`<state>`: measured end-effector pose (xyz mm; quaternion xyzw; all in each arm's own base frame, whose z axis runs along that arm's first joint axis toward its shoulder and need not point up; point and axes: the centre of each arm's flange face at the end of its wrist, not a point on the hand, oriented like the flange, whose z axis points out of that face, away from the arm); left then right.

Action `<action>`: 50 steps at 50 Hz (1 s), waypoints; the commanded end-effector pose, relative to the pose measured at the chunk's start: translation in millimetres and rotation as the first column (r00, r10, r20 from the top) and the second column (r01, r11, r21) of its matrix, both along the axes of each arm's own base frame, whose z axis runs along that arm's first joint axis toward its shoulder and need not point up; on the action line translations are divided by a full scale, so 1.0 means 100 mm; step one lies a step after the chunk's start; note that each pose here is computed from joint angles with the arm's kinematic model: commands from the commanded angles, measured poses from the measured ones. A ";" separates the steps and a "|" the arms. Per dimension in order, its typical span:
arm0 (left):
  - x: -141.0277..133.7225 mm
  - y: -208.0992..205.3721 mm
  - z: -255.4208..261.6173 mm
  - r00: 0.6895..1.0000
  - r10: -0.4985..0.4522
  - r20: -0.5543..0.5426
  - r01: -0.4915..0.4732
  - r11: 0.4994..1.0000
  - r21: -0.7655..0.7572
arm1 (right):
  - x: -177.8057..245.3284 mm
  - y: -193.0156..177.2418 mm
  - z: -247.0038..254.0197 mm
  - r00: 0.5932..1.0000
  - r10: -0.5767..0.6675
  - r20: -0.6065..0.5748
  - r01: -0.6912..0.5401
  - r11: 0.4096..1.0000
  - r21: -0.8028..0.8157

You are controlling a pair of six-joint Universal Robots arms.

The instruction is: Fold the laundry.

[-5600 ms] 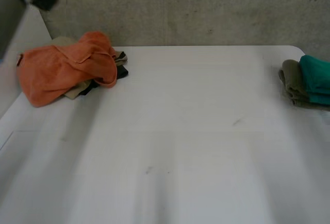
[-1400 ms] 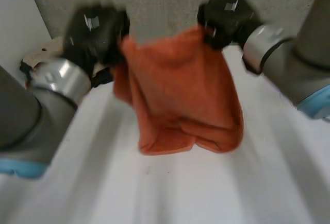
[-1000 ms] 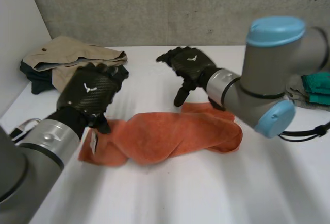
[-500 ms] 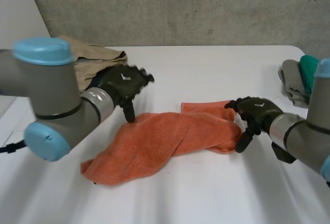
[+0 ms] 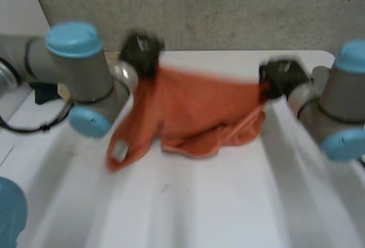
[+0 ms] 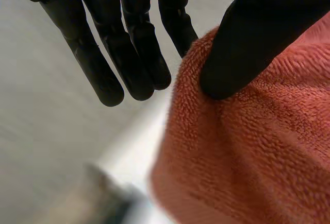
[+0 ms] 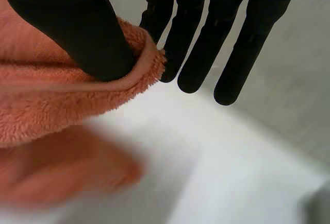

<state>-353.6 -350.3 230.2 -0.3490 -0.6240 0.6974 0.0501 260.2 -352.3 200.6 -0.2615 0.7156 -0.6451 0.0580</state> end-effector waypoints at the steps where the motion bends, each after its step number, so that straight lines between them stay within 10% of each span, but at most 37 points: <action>1: 0.08 -0.03 1.61 0.920 -0.033 -0.389 -0.210 0.799 -0.564 | 0.07 -0.39 1.26 0.991 -0.057 0.119 0.108 0.865 -0.490; 3: 0.15 0.05 1.87 0.894 -0.074 -0.441 -0.251 0.734 -0.631 | 0.09 -0.33 1.66 0.984 -0.019 0.176 0.126 0.774 -0.620; 8: 0.15 0.08 1.76 0.901 -0.062 -0.428 -0.239 0.753 -0.613 | 0.10 -0.15 2.16 0.975 0.060 0.212 0.126 0.639 -0.759; 25: 0.49 0.40 -0.20 0.989 0.128 -0.079 -0.138 0.981 -0.136 | 0.31 0.18 0.39 0.992 0.111 -0.055 -0.118 0.982 -0.146; 38: 0.97 1.16 -0.65 0.973 0.125 0.192 -0.166 0.963 0.213 | 0.22 0.62 -0.67 0.944 0.211 -0.255 -0.161 0.966 0.202; 50: 0.98 1.20 -0.14 0.981 0.124 0.149 -0.143 0.981 0.129 | 0.25 0.83 -0.70 0.939 0.242 -0.245 -0.190 0.957 0.218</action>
